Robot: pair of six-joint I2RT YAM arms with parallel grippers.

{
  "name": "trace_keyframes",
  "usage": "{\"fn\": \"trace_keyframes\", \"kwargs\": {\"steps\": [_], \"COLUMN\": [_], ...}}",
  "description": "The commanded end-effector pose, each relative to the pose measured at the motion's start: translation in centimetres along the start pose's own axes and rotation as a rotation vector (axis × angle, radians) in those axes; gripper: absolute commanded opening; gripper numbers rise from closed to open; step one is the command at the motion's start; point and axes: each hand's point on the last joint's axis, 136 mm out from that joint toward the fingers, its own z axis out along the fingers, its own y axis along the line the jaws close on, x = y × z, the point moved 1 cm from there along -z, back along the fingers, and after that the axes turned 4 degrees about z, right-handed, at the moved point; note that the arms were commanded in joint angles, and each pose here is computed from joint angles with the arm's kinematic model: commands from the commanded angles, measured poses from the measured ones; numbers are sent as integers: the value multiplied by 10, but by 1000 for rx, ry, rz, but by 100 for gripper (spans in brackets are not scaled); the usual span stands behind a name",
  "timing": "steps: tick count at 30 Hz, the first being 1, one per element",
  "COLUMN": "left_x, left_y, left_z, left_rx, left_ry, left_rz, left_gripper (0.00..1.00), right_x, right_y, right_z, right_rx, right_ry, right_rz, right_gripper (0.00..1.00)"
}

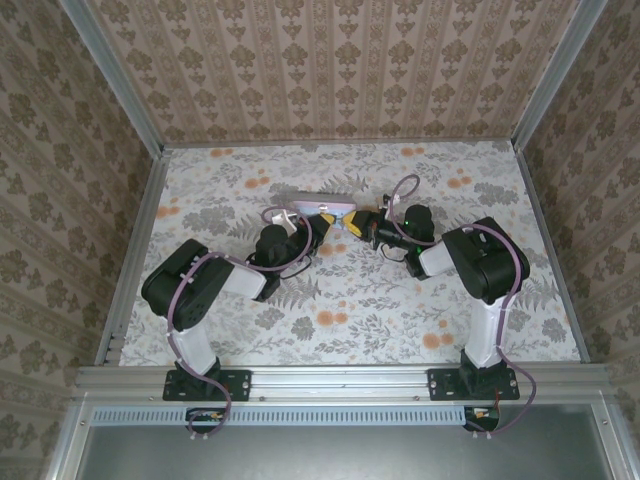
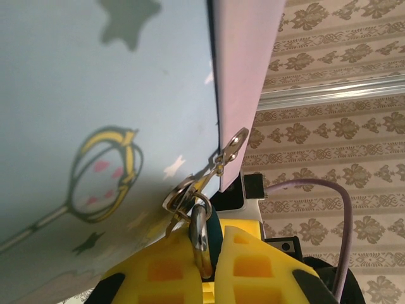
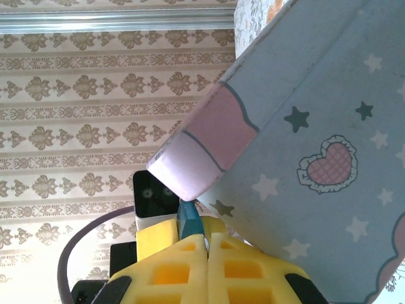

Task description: Unlock a padlock with a key

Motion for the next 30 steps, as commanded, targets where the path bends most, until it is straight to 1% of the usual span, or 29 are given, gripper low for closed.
{"fn": "trace_keyframes", "kwargs": {"steps": [1, 9, 12, 16, 19, 22, 25, 30], "left_x": [95, 97, 97, 97, 97, 94, 92, 86], "left_y": [-72, -74, -75, -76, -80, -82, -86, -91], "left_z": [-10, -11, -11, -10, -9, -8, -8, -9], "left_rx": [260, 269, 271, 274, 282, 284, 288, 292], "left_ry": [410, 422, 422, 419, 414, 399, 381, 344], "left_rz": [51, 54, 59, 62, 64, 58, 56, 43], "left_gripper": [0, 0, 0, 0, 0, 0, 0, 0], "right_x": [-4, -5, -5, 1, 8, 11, 19, 19], "right_y": [7, 13, 17, 16, 18, 10, 9, 6], "right_z": [14, 14, 15, 17, 20, 21, 21, 17], "right_rx": [-24, 6, 9, -7, -52, -49, -44, -31], "right_ry": [12, 27, 30, 24, 20, -2, -2, -15], "right_rz": [-52, -123, -125, -78, -25, 32, 38, 37], "right_gripper": [0, 0, 0, 0, 0, 0, 0, 0]}}
